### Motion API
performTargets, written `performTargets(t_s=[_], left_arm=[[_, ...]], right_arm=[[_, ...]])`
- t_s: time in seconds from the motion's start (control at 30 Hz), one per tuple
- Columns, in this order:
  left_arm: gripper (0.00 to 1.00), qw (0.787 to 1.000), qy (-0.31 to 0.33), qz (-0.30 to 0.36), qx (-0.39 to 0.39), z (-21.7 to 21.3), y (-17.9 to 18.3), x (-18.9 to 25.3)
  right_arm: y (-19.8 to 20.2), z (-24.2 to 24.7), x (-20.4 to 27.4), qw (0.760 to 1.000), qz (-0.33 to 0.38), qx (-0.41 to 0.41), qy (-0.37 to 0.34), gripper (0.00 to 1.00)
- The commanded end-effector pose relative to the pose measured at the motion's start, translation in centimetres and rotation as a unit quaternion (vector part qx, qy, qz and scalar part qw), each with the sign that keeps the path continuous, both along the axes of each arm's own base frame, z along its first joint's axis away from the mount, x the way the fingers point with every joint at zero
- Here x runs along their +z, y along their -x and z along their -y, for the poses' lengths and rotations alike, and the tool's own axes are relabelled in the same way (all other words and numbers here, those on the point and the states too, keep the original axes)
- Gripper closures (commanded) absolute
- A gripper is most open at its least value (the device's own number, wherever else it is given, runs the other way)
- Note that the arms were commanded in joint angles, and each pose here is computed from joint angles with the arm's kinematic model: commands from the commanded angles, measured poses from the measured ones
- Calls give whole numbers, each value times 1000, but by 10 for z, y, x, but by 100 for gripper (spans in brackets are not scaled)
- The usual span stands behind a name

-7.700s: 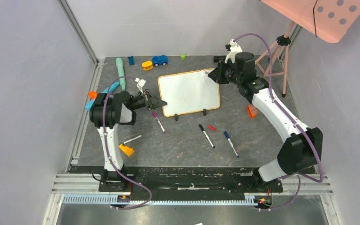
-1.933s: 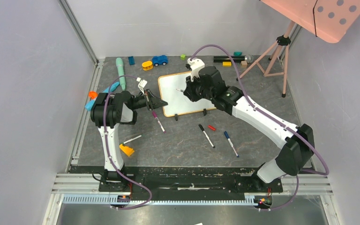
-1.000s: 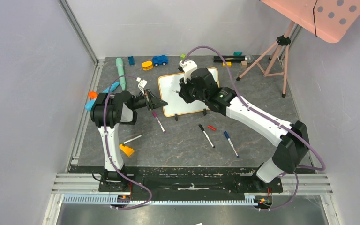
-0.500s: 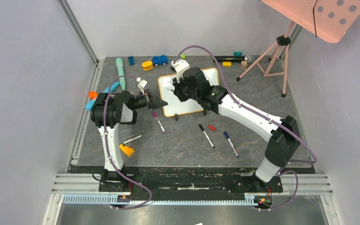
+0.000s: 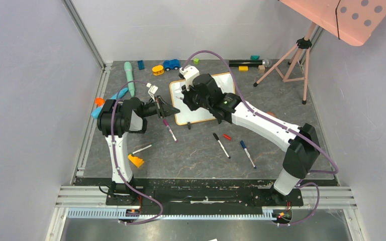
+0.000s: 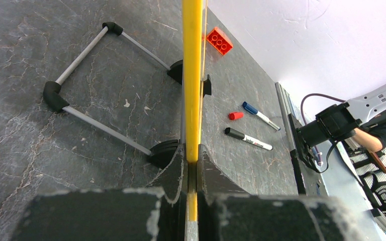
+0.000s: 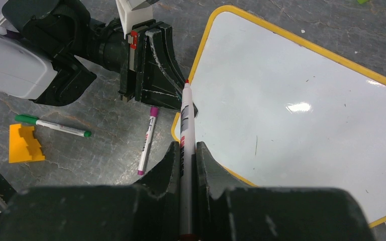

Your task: Write a sentence on the whiteboard

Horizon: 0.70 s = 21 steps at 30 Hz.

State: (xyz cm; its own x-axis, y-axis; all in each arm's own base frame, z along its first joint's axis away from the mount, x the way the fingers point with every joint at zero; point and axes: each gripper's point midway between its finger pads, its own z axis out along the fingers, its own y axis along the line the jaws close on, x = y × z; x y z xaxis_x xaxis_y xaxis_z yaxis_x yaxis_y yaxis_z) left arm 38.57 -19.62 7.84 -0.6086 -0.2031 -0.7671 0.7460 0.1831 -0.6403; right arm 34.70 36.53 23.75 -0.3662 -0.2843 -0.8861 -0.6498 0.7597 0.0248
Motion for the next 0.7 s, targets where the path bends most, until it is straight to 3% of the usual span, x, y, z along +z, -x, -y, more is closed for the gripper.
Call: performTargets(t_s=[0.0,0.67], left_arm=[[98,998,-7,40,-43,9,14,-3],[98,998,-7,41,-45,9,15,-3]], right_arm=[[-10,-10,31,999,35,1,-28,100],[-11,-9,32,998,35,-12,-44,100]])
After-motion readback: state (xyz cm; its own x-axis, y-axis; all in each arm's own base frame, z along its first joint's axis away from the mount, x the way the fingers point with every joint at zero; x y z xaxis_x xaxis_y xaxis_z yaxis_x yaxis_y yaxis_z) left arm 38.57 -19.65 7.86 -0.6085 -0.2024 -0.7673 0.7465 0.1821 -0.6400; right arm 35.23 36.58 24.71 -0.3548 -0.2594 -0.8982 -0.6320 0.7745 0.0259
